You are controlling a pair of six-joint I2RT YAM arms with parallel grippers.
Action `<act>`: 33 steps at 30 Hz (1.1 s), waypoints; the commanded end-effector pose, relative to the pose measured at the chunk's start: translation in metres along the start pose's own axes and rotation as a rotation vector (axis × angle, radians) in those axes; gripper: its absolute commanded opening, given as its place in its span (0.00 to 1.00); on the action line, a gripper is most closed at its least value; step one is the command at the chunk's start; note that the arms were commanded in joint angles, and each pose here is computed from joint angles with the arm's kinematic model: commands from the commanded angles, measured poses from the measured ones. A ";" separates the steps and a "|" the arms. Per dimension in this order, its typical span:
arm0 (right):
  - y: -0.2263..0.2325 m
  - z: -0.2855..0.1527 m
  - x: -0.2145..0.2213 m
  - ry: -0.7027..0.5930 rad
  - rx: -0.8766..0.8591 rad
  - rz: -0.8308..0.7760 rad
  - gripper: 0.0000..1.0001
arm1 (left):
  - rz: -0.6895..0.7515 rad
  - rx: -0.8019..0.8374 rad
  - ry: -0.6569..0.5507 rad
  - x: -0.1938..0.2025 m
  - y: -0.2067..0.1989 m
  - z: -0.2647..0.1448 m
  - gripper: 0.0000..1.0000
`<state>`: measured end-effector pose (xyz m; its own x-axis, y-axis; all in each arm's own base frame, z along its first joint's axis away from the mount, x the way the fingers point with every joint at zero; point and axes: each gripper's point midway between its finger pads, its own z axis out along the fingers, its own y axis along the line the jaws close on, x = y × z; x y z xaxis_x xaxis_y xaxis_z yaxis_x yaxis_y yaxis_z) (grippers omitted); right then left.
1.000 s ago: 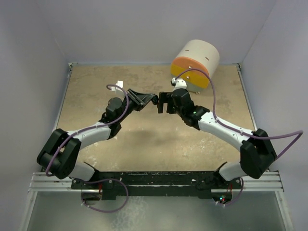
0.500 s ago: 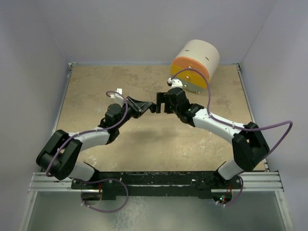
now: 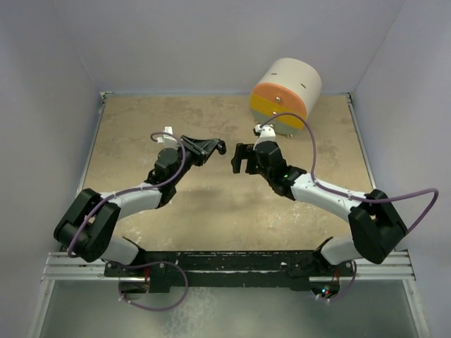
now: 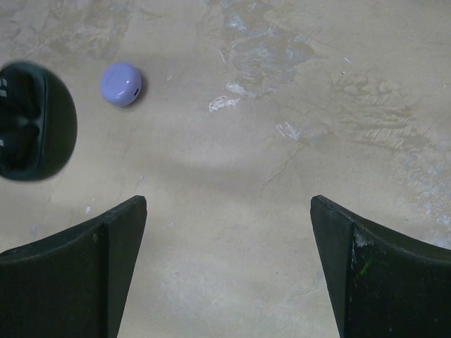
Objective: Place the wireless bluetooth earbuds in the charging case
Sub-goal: Adjust the earbud with the charging case, then close the charging case.
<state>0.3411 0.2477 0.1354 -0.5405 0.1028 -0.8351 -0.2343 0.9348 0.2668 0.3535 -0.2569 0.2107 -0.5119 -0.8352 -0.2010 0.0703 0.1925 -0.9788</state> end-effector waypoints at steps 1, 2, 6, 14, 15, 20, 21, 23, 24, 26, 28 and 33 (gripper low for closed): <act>0.018 -0.008 -0.029 -0.147 -0.107 0.010 1.00 | -0.097 0.102 -0.110 -0.025 -0.037 0.018 0.00; 0.021 -0.009 -0.030 -0.156 -0.123 0.007 1.00 | -0.117 0.098 -0.116 -0.026 -0.035 0.021 0.00; 0.030 -0.005 -0.033 -0.185 -0.156 0.005 1.00 | -0.182 0.109 -0.108 -0.021 -0.028 0.032 0.00; 0.046 0.023 -0.033 -0.184 -0.187 0.017 1.00 | -0.241 0.114 -0.070 0.001 -0.018 0.041 0.00; 0.047 0.029 -0.028 -0.169 -0.182 0.014 1.00 | -0.250 0.121 -0.068 0.001 -0.019 0.041 0.00; 0.042 0.038 -0.022 -0.154 -0.150 0.042 1.00 | -0.247 0.117 -0.057 0.004 -0.023 0.038 0.00; 0.041 0.038 -0.024 -0.161 -0.140 0.048 1.00 | -0.246 0.112 -0.052 0.005 -0.022 0.036 0.00; 0.038 0.040 -0.029 -0.175 -0.113 0.057 1.00 | -0.254 0.097 -0.042 0.008 -0.016 0.031 0.00; 0.036 0.041 -0.028 -0.172 -0.100 0.055 1.00 | -0.259 0.090 -0.039 0.010 -0.014 0.028 0.00; 0.032 0.041 -0.028 -0.170 -0.079 0.049 1.00 | -0.260 0.076 -0.028 0.012 -0.008 0.022 0.00; 0.028 0.039 -0.033 -0.190 -0.056 0.042 1.00 | -0.259 0.061 -0.016 0.015 -0.002 0.015 0.00; -0.003 0.034 -0.034 -0.206 0.099 0.036 1.00 | -0.295 0.014 -0.012 0.016 0.014 -0.003 0.00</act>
<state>0.3646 0.2813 0.1102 -0.4847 0.1271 -0.8654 -0.2710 0.9189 0.2867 0.3614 -0.2691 0.1824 -0.4705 -0.8808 0.0532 -0.0782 -0.0184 -0.9968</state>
